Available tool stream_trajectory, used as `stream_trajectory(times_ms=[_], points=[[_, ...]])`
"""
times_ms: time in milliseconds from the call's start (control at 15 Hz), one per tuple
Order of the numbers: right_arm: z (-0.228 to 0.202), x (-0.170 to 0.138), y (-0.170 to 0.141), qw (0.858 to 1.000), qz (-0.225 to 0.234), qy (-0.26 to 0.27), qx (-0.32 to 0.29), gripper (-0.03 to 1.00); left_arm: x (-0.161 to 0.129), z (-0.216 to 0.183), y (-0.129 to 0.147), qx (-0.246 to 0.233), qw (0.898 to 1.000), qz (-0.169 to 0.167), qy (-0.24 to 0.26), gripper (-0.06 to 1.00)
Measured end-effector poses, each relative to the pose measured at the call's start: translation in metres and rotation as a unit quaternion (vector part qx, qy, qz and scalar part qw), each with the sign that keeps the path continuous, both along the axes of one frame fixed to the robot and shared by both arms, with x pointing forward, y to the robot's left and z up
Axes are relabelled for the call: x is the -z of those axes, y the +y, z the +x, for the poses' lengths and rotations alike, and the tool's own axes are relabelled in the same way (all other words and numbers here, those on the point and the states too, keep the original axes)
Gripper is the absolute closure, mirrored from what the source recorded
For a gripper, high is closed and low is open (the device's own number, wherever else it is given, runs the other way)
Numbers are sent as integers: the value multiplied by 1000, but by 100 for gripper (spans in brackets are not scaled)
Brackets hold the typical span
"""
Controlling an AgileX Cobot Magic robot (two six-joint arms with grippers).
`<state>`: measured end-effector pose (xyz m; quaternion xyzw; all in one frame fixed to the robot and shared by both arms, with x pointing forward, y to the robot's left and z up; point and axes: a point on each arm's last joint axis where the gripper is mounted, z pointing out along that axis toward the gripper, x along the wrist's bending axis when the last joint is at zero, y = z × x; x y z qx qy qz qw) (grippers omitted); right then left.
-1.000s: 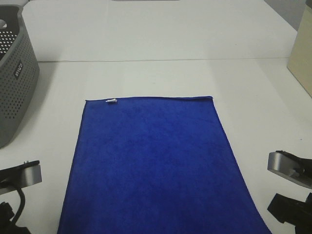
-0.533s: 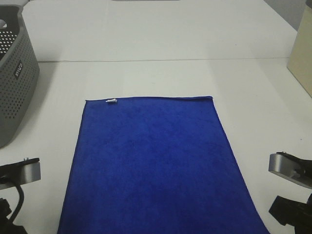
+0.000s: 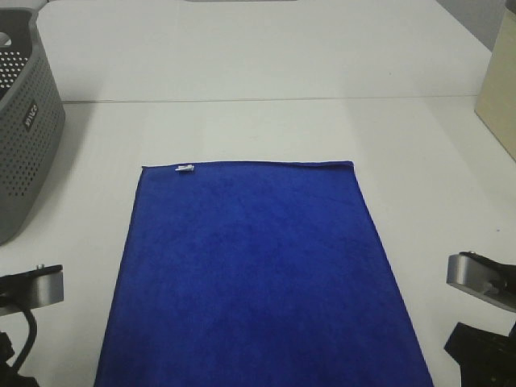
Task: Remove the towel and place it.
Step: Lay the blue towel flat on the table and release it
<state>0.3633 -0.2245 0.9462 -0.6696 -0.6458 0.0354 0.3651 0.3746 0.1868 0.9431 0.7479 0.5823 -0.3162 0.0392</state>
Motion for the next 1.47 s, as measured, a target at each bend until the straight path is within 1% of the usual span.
stream_trajectory(times_ms=[67, 200, 333, 400, 533, 667, 800, 933, 1000, 1067, 1133, 1200, 1267, 1333, 1400, 1467], points=[[0, 0, 0, 1000, 0, 0, 0, 31, 0, 0, 0, 0, 1000, 0, 0, 40], [0, 0, 0, 1000, -1, 0, 1, 29, 0, 0, 0, -5, 1000, 3, 3, 36], [4, -6, 1, 1000, 3, -20, 2, 29, 0, 0, 0, -4, 1000, 3, 5, 35], [8, -12, 1, 999, 7, -39, 2, 29, -2, 0, -1, -1, 1000, 1, 7, 35], [24, -33, 3, 995, 14, -100, -3, 29, -14, 10, -5, 9, 1000, -12, -1, 35], [38, -49, 4, 989, 16, -146, -12, 29, -26, 22, -10, 16, 999, -21, -29, 35], [51, -65, 4, 982, 5, -189, -25, 29, -38, 35, -12, 30, 997, -18, -66, 35], [64, -81, 2, 974, -7, -225, -28, 29, -50, 48, -13, 46, 993, -4, -104, 34], [70, -88, -1, 971, -9, -240, -20, 29, -58, 56, -12, 51, 991, 10, -127, 34], [78, -96, -8, 967, -11, -255, 0, 29, -65, 65, -10, 49, 986, 31, -155, 34], [87, -104, -19, 962, -12, -272, 30, 29, -75, 76, -5, 41, 981, 51, -185, 34], [101, -118, -44, 949, -5, -305, 79, 29, -92, 95, 7, 15, 972, 69, -225, 34], [104, -122, -50, 945, -2, -314, 90, 29, -96, 99, 12, 6, 970, 71, -232, 34], [111, -129, -59, 938, 8, -331, 106, 29, -100, 106, 21, -11, 967, 76, -241, 34], [121, -134, -63, 931, 24, -347, 109, 29, -104, 111, 31, -27, 965, 80, -248, 34], [128, -133, -64, 931, 32, -350, 104, 29, -106, 119, 48, -52, 961, 86, -259, 34]])
